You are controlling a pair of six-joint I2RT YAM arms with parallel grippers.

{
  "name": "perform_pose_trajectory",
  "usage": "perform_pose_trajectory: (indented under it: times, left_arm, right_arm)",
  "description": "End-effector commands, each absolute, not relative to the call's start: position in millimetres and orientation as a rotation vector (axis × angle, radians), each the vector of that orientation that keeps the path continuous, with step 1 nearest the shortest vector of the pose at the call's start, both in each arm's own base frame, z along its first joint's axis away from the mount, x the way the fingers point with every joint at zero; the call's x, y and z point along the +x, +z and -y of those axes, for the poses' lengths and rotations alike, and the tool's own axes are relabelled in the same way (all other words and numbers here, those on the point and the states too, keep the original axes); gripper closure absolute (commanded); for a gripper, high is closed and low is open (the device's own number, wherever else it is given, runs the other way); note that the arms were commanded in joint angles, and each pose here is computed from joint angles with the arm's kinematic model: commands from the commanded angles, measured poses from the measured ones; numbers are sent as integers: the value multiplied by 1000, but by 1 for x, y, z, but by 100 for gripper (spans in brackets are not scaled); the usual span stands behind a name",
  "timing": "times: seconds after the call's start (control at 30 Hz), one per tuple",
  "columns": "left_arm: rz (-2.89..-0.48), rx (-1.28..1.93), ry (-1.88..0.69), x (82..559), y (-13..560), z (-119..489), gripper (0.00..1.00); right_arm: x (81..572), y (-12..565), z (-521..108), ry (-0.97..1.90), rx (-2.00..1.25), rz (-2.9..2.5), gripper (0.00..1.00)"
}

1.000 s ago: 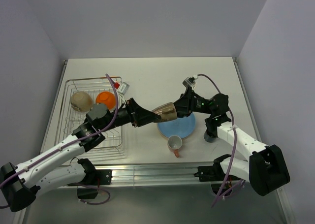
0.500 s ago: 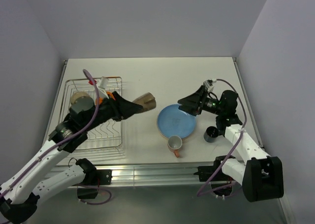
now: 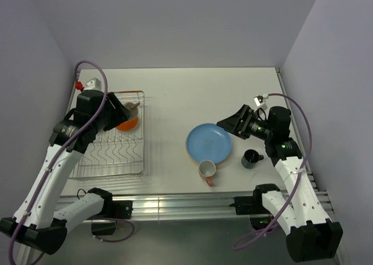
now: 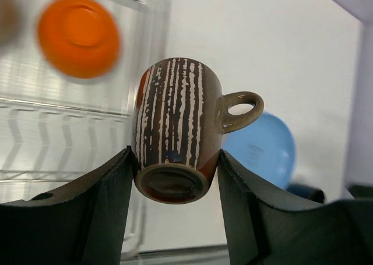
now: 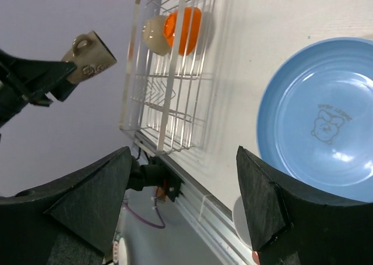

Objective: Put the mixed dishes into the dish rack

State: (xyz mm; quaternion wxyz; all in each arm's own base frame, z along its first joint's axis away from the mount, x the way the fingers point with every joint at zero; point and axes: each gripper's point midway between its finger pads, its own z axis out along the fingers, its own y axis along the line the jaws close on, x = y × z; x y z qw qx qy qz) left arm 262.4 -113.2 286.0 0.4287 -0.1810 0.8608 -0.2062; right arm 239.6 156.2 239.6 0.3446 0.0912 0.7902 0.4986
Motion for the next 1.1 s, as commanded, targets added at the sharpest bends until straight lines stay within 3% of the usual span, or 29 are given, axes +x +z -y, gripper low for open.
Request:
perform_pose_trajectory:
  times: [0.0,0.1,0.37,0.8,1.07]
  left_arm:
    - [-2099,-515,-315,271,299,68,100]
    - [-2104,-613,-190,278,286,35,100]
    - [-2130,-838,-149,294,246,-17,100]
    - [-2128,-1078,-312,317,228,-7,100]
    - [-2063,-1402,-353,316,202,-9,100]
  right_arm:
    - [233,245,-148,1186,189,-2067,20]
    - [227,250,-145,1145,163,-2060,20]
    - [218,256,-145,1105,97,-2046,20]
    - [214,257,-149,1130,80,-2032,20]
    - [209,256,-153,1165,71,-2030,20]
